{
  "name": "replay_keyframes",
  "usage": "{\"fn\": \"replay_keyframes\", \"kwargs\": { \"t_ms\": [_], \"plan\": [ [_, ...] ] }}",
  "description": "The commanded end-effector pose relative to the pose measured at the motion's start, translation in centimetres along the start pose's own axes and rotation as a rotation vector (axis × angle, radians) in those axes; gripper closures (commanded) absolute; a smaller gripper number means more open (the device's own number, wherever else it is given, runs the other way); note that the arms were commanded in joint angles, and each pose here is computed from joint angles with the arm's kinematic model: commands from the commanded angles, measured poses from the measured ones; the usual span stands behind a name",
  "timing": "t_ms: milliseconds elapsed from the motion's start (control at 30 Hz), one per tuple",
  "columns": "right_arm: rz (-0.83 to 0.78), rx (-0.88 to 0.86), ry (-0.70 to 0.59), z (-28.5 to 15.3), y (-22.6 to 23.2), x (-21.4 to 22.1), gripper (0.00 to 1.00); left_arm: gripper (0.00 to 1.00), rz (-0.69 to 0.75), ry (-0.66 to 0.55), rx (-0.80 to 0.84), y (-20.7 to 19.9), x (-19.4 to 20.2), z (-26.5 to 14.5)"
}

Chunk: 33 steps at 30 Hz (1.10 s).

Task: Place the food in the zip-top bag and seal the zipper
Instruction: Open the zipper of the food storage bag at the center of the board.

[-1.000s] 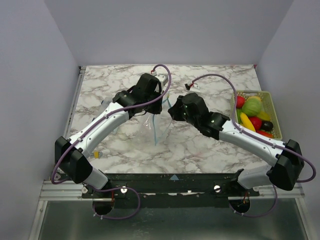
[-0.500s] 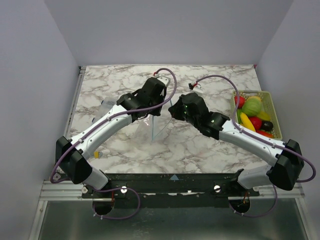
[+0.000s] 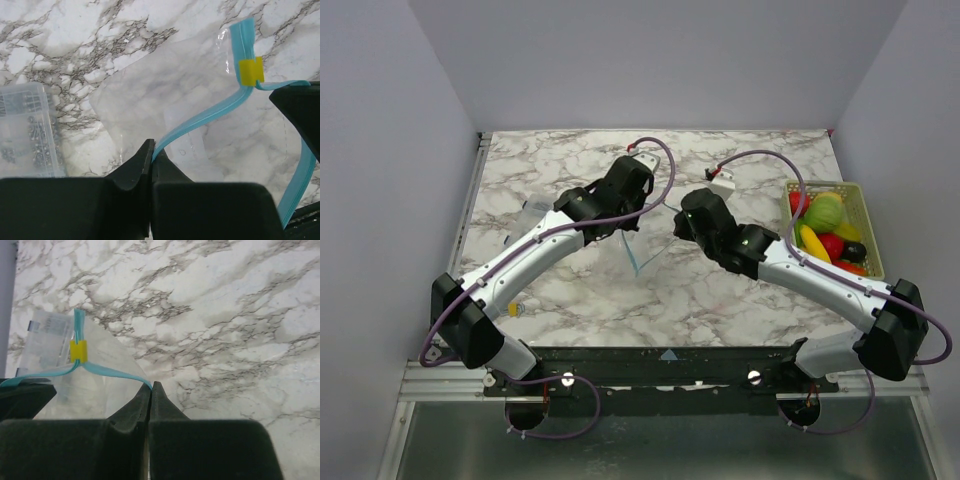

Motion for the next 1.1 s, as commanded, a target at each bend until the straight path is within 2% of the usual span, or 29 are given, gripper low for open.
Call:
{"fn": "replay_keyframes", "kwargs": {
  "t_ms": [0, 133, 267, 433, 467, 600, 667, 733, 767, 867, 1067],
  "plan": [
    [-0.129, 0.164, -0.072, 0.2, -2.7, -0.2, 0.99, 1.00, -0.079, -0.036, 0.088, 0.7, -0.6, -1.2],
    [-0.160, 0.182, -0.047, 0.4, -3.4, 0.5, 0.99, 1.00, -0.109, -0.018, 0.159, 0.7, -0.7, -0.8],
    [-0.146, 0.042, 0.063, 0.1, -1.2, 0.7, 0.95, 1.00, -0.126, 0.009, 0.219, -0.1, -0.6, -0.3],
    [-0.138, 0.009, 0.131, -1.1, 0.6, -0.6, 0.75, 1.00, -0.159, 0.052, 0.194, -0.1, -0.5, 0.4],
    [-0.149, 0.002, 0.142, -1.5, 0.7, -0.8, 0.65, 1.00, -0.165, 0.053, 0.195, -0.1, -0.6, 0.4],
    [-0.168, -0.065, 0.163, -3.1, 1.5, -2.1, 0.56, 1.00, -0.180, 0.061, 0.213, -0.2, -0.6, 0.7],
    [-0.189, -0.109, 0.155, -4.1, 1.4, -2.6, 0.34, 1.00, -0.183, 0.068, 0.211, -0.2, -0.5, 1.0],
    [-0.147, -0.095, 0.094, -5.0, 0.7, -3.3, 0.08, 1.00, -0.184, 0.077, 0.237, -0.4, -0.5, 1.0],
    [-0.120, -0.101, 0.048, -5.6, 0.4, -3.8, 0.01, 1.00, -0.185, 0.079, 0.238, -0.4, -0.5, 1.1],
    [-0.076, -0.079, -0.038, -6.6, -1.1, -4.5, 0.00, 1.00, -0.186, 0.081, 0.227, -0.4, -0.4, 1.2],
    [-0.009, 0.262, -0.104, -4.8, -7.3, -7.0, 0.00, 1.00, -0.195, 0.095, 0.218, -0.4, 0.0, 1.4]
  ]
}}
Point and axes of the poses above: each gripper's point midway between its finger pads, its own z axis out along the fingers, its own y axis along the line the jaws close on, x = y × z, the point moved 9 cm from there along -z, back along the fingers, and after that the axes turned 6 degrees about z, right-handed, at the moved point
